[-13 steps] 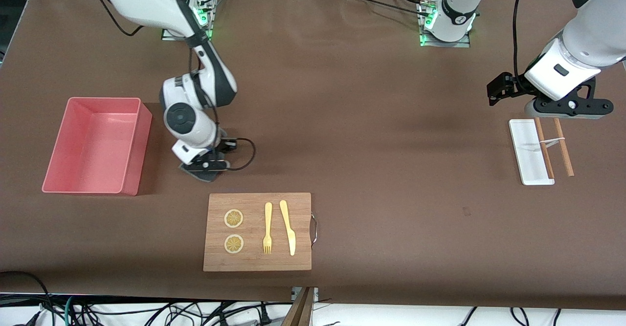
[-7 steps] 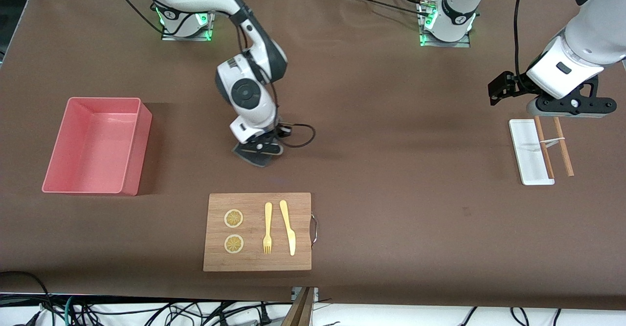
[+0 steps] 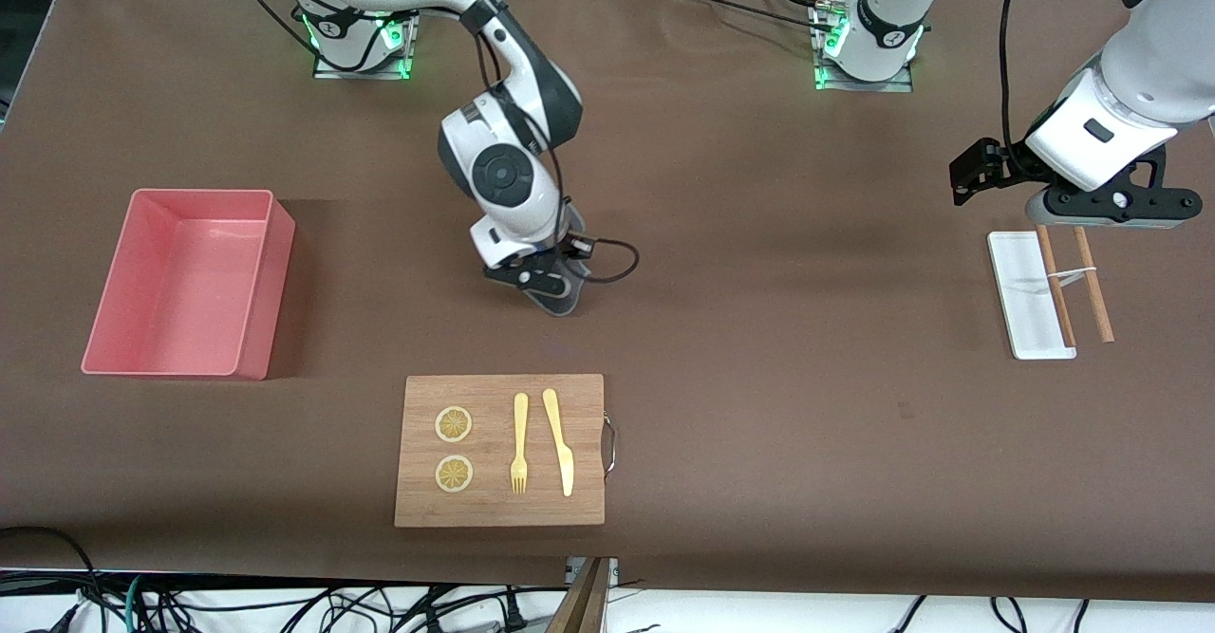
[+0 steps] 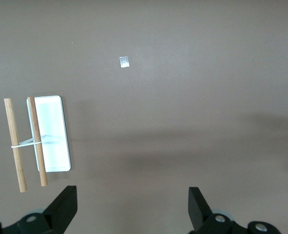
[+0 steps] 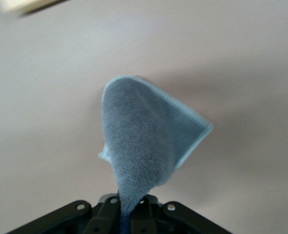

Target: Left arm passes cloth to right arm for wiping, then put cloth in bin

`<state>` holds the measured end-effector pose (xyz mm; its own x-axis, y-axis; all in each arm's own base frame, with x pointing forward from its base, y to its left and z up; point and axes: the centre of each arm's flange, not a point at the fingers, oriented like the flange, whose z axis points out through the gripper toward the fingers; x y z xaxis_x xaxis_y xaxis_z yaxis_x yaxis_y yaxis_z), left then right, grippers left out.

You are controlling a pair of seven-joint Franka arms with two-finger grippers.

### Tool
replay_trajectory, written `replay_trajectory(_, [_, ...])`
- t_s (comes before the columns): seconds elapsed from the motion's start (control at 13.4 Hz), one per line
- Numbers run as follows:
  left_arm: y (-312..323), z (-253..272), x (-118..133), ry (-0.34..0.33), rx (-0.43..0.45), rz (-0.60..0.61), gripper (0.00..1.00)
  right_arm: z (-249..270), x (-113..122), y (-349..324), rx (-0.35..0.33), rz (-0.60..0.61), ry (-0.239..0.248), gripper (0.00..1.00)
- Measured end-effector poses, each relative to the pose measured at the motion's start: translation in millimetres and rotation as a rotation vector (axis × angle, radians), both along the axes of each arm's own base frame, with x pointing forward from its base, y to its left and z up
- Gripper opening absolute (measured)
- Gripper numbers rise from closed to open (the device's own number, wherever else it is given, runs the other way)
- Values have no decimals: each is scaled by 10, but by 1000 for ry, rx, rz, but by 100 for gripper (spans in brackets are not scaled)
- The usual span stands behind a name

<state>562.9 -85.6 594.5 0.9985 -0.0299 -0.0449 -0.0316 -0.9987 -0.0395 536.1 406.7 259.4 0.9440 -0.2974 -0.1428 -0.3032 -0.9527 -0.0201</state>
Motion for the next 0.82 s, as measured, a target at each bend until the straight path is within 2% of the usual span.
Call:
replay_trajectory(0.22, [50, -33, 117, -1, -4, 10, 100, -187, 230, -572, -25, -11, 36, 2])
replay_trajectory(0.45, [56, -66, 342, -12, -14, 13, 100, -432, 399, -1303, -31, 14, 84, 2])
replay_trajectory(0.6, [64, -88, 399, 1, -15, 15, 100, -565, 533, -1937, -11, 71, 107, 2])
replay_trajectory(0.82, [76, -91, 383, 25, -12, 17, 100, -629, 708, -2780, 31, 141, 108, 2])
